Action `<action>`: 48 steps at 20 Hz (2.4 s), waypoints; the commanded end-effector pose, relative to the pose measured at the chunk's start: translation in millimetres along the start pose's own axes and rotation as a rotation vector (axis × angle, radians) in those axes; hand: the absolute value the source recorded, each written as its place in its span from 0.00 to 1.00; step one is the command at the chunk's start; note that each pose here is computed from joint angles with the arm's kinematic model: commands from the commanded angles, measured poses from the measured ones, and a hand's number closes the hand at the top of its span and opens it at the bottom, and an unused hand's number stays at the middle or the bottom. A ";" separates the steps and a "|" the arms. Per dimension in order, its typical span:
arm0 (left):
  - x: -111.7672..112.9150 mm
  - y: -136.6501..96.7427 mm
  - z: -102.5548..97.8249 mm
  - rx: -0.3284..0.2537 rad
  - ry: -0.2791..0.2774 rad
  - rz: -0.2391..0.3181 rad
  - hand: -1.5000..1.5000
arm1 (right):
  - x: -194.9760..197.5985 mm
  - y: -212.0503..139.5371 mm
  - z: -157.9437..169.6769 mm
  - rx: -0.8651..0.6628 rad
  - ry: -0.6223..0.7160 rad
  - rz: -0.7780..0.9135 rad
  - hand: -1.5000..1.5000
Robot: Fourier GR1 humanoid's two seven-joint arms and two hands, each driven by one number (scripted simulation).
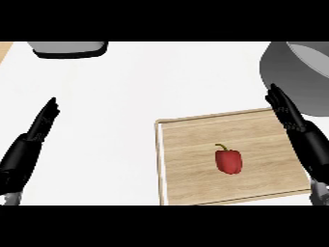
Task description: Pick the bell pepper from the tray and place it in the pot
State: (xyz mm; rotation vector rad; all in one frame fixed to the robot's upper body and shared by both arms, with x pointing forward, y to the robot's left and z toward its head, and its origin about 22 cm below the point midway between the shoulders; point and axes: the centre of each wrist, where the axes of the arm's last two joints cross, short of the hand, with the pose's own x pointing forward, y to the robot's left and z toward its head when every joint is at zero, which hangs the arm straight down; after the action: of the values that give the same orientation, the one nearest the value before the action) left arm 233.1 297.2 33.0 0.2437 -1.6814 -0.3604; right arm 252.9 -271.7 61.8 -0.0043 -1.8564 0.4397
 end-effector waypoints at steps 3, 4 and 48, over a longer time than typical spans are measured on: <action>22.8 8.4 -34.5 0.135 0.042 0.111 0.50 | 8.6 -34.7 -22.4 0.035 -0.060 0.064 1.00; 39.8 4.2 -47.2 0.159 0.018 0.157 0.50 | 13.9 -31.9 -52.3 0.017 -0.092 0.094 1.00; 40.4 16.5 -56.7 0.245 0.110 0.276 0.50 | 73.5 72.7 -40.1 0.768 0.345 0.960 0.00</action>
State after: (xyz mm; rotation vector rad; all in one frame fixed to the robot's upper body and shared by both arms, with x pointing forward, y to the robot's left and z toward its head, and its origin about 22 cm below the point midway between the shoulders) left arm 286.4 283.8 82.3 0.2031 -1.6118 0.0712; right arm 248.9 -176.2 121.2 -0.4176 -1.2003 1.6556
